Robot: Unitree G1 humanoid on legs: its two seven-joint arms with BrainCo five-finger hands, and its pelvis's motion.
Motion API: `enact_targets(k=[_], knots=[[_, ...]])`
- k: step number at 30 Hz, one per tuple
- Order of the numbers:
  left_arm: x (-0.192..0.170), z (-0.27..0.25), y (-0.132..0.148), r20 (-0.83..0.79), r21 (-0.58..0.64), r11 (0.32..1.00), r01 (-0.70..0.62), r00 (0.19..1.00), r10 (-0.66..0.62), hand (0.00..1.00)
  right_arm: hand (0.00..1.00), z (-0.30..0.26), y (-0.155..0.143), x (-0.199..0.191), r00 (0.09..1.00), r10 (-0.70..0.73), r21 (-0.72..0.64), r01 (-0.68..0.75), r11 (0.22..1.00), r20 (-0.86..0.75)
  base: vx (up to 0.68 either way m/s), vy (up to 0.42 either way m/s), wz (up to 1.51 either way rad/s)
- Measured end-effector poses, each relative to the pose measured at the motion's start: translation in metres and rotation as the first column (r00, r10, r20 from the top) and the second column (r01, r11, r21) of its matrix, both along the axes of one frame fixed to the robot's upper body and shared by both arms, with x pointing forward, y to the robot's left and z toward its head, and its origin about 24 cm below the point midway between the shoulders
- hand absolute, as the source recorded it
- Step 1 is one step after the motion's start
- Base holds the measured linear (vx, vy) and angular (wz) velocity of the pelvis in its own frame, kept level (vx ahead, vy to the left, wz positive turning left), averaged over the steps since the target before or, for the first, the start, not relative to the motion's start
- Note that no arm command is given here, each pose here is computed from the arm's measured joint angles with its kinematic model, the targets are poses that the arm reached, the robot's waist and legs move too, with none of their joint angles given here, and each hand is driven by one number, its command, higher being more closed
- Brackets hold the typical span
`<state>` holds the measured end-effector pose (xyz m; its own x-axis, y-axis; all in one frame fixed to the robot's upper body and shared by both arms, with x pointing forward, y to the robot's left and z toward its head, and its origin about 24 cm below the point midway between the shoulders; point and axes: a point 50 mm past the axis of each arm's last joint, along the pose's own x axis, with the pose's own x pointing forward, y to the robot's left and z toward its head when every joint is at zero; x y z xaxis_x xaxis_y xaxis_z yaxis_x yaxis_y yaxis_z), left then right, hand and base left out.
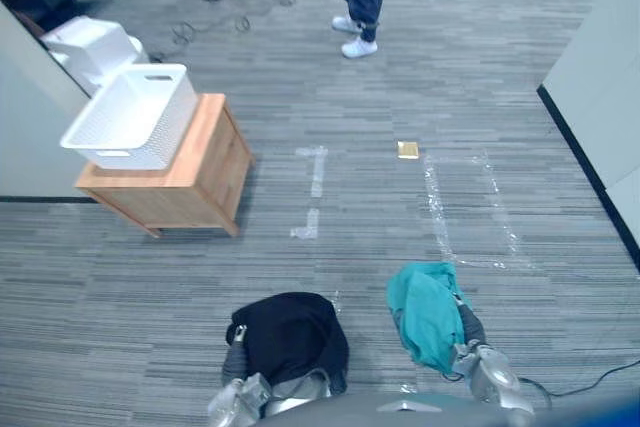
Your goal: Tidy the bed and pick cloth on bed and put in laundry
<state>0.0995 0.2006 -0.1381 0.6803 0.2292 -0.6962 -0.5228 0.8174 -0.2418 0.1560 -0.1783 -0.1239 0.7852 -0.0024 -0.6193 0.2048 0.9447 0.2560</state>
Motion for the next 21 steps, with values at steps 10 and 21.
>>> enact_targets(k=[10, 21], knots=[[0.008, -0.006, -0.007, -0.102, 0.042, 0.976, 0.213, 0.973, -0.208, 1.00, 1.00, -0.017, -0.004, -0.032, 0.992, -0.007, -0.015, 0.005, 1.000, -0.128, 0.30, 0.025, 0.24], [0.022, -0.007, -0.032, -0.113, -0.038, 0.991, 0.127, 0.985, -0.130, 1.00, 1.00, -0.001, -0.015, -0.015, 0.999, 0.032, -0.048, -0.033, 0.998, -0.011, 0.51, -0.340, 0.97]])
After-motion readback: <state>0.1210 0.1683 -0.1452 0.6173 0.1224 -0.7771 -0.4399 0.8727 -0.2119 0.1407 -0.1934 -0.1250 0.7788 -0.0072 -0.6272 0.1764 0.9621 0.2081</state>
